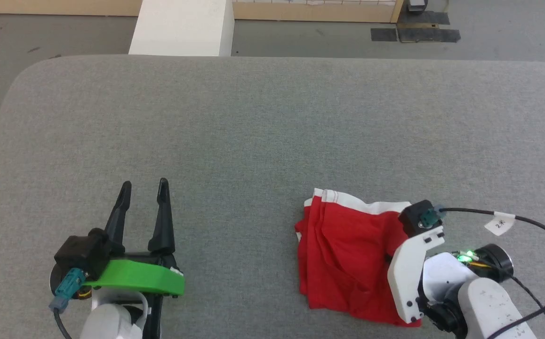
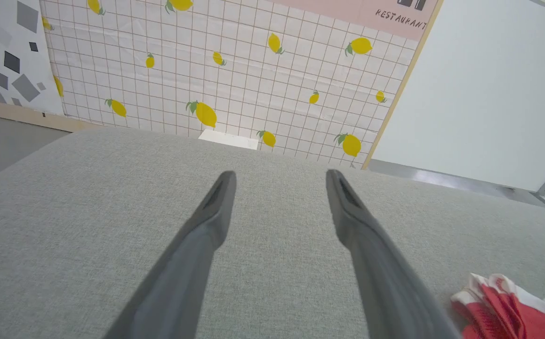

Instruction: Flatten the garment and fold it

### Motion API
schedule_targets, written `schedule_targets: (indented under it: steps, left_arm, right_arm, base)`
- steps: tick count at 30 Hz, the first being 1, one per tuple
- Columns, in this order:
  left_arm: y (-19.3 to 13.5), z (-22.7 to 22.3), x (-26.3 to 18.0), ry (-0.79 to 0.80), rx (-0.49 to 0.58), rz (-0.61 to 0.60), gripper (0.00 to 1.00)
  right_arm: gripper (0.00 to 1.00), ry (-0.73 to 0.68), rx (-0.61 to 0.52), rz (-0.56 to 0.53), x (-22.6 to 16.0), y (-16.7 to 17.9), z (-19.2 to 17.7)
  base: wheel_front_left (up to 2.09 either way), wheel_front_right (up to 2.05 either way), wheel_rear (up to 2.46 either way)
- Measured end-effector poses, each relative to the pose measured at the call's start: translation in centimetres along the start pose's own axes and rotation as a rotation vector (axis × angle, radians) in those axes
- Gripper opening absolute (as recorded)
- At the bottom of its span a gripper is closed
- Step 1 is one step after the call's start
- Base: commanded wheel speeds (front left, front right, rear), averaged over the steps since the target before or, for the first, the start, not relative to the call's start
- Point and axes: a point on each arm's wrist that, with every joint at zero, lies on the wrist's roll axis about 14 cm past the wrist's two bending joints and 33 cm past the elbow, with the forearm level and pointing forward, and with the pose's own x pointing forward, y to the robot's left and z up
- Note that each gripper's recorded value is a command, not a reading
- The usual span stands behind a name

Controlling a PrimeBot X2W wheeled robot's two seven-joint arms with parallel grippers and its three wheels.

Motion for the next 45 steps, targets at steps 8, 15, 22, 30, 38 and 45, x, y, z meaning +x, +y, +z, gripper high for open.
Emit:
schedule_targets:
  steps: [8,15,22,30,38,45]
  left_arm:
    - [-2.3,-0.6,1.3,0.005,-0.016,-0.071,1.0]
    - [-6.9,-2.6,3.5,0.04,-0.04,-0.213,1.0]
    - [-12.0,-4.6,5.9,0.077,-0.063,-0.366,1.0]
    - [-14.0,-7.4,8.0,0.121,-0.062,-0.443,1.0]
    - [-11.9,-10.7,8.9,0.187,-0.053,-0.414,1.0]
    - [-7.7,-12.6,9.2,0.231,-0.008,-0.327,1.0]
  right_arm:
    - [0.0,-0.045,-0.193,0.009,-2.8,-1.4,2.4]
    - [0.0,-0.009,-0.16,-0.124,-6.2,-8.6,1.2]
    - [0.0,0.004,-0.06,-0.325,-10.0,-16.8,-0.8]
    - [0.0,0.043,-0.003,-0.535,-12.5,-25.0,-3.2]
    - [0.0,0.111,0.021,-0.707,-13.1,-31.8,-4.3]
    - [0.0,0.163,0.043,-0.822,-12.1,-36.5,-4.5]
  base:
    - [0.0,0.0,0.0]
    - [0.0,0.0,0.0]
    - [0.0,0.0,0.0]
    - [0.0,0.0,0.0]
    - [0.0,0.0,0.0]
    - [0.0,0.0,0.0]
